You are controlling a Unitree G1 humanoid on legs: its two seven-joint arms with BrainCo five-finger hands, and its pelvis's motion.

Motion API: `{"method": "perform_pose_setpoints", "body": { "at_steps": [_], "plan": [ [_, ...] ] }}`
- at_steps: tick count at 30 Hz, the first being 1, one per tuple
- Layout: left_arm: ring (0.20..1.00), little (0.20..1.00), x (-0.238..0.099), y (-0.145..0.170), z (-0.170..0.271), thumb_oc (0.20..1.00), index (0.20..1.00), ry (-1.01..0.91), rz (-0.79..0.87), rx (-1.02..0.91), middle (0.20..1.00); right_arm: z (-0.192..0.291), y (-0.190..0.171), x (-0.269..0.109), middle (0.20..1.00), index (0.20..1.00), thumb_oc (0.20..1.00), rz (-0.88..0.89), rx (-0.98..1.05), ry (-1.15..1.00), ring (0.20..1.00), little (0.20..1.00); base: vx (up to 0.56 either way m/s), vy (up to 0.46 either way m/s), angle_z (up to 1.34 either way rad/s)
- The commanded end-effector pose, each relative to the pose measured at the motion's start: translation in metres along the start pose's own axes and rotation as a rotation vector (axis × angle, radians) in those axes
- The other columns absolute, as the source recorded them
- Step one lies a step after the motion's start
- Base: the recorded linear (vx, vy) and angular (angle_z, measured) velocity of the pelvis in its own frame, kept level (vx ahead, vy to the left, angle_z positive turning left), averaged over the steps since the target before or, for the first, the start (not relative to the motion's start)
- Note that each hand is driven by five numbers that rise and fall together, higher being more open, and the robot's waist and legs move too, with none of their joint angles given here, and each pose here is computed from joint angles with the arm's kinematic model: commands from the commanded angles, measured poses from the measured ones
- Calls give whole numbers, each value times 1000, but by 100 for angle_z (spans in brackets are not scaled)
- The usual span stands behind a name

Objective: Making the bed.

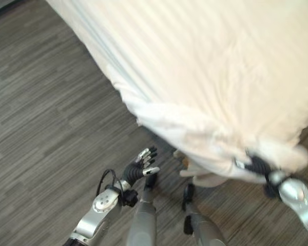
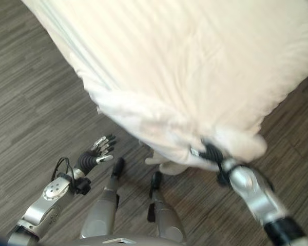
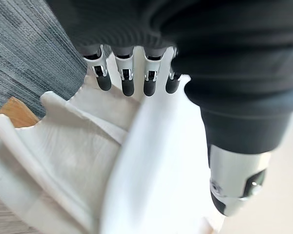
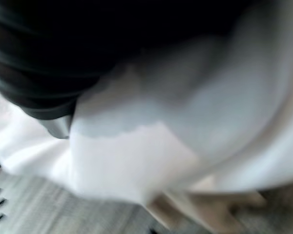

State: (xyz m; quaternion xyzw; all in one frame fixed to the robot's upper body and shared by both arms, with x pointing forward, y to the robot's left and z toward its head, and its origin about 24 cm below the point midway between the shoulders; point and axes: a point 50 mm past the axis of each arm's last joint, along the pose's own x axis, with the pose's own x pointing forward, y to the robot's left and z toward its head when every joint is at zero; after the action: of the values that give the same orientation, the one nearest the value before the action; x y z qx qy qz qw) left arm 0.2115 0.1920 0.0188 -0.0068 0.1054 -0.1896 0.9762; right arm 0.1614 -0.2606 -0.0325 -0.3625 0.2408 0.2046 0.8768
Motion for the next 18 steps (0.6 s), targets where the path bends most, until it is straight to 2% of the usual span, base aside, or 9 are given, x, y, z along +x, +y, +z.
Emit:
{"method": "perform_pose_setpoints", "body": {
  "at_steps": [1,3,4,5,10,12,15,17,18],
  "plan": [
    [1000,1000,-1,6,12,1000,1000,-84,10,-15,1000,-78,30,-15,200,200,200,115,61,417,200,200,101,40,13],
    [1000,1000,-5,7,8,1000,1000,-65,17,-31,1000,-97,62,-21,200,200,200,126,195,531,200,200,91,46,8],
    [1000,1000,-7,8,6,1000,1000,-56,19,-33,1000,-103,75,-22,1000,1000,1000,126,252,581,1000,1000,91,50,3],
    [1000,1000,-9,8,4,1000,1000,-45,17,-41,1000,-116,108,-31,1000,1000,1000,173,349,712,1000,1000,64,37,3],
    [1000,1000,-8,7,5,1000,1000,-41,4,-44,1000,-118,134,-35,1000,1000,1000,222,427,796,1000,1000,26,24,2],
    [1000,1000,-4,4,6,1000,1000,-33,-53,-27,1000,-127,158,-62,1000,1000,1000,358,518,896,1000,1000,58,19,2],
    [1000,1000,-3,3,7,1000,1000,-33,-98,-12,1000,-136,149,-76,1000,1000,1000,370,562,884,1000,1000,14,6,0],
    [1000,1000,-3,0,8,1000,1000,-29,-138,-9,1000,-140,129,-81,1000,1000,1000,400,517,838,1000,1000,1,-7,-4],
    [1000,1000,-5,0,7,1000,1000,-12,-179,4,1000,-136,94,-84,1000,1000,1000,461,445,722,1000,1000,-1,-7,-9]
  ]
}}
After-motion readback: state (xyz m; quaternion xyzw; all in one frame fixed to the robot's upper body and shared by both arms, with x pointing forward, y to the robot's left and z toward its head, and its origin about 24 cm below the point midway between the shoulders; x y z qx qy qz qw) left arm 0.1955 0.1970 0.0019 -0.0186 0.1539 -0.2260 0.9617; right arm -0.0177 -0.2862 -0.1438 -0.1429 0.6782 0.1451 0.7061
